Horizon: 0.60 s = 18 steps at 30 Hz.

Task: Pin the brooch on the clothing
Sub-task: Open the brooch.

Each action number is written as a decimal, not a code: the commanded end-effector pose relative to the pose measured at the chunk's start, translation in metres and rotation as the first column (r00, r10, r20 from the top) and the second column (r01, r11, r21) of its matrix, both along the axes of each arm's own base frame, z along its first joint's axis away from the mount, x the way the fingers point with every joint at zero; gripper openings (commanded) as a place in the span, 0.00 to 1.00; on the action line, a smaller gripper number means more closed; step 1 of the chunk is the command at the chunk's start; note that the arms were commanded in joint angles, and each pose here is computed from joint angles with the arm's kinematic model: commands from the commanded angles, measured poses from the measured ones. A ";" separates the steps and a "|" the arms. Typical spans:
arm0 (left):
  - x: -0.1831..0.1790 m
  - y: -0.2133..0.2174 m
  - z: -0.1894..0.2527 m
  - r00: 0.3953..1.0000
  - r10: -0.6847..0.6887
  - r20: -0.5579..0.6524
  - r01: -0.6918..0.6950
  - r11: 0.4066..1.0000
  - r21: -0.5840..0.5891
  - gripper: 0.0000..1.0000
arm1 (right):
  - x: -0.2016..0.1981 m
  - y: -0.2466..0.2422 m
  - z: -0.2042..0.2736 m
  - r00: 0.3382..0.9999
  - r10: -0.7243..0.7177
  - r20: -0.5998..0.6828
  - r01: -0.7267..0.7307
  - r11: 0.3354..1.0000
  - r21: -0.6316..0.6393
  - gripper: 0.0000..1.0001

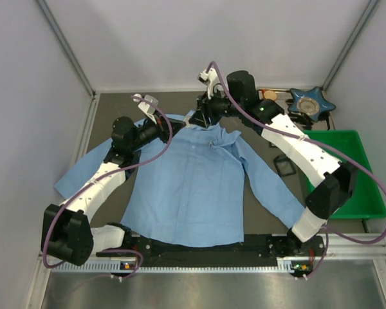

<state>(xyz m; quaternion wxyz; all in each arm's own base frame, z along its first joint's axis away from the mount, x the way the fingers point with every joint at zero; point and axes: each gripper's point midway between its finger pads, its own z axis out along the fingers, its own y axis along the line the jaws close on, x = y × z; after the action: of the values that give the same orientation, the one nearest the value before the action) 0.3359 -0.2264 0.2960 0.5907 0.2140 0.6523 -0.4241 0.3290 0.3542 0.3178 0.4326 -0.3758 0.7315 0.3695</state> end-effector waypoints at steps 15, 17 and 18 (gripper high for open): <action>0.003 -0.001 0.023 0.999 0.006 0.044 -0.004 0.999 -0.038 0.00 | 0.002 0.011 0.006 1.000 0.012 -0.013 -0.011 1.000 0.019 0.47; 0.004 0.000 0.023 0.999 0.011 0.040 -0.010 0.999 -0.040 0.00 | 0.003 0.012 0.002 1.000 0.001 -0.007 -0.001 1.000 -0.002 0.44; 0.004 0.000 0.024 0.999 0.013 0.040 -0.011 0.999 -0.044 0.00 | 0.003 0.012 0.000 1.000 0.002 -0.001 -0.002 1.000 -0.010 0.41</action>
<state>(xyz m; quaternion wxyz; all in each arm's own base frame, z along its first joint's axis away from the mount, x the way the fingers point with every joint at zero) 0.3356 -0.2267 0.2959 0.5869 0.2078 0.6546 -0.4288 0.3309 0.3593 0.3038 0.4106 -0.3705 0.7447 0.3737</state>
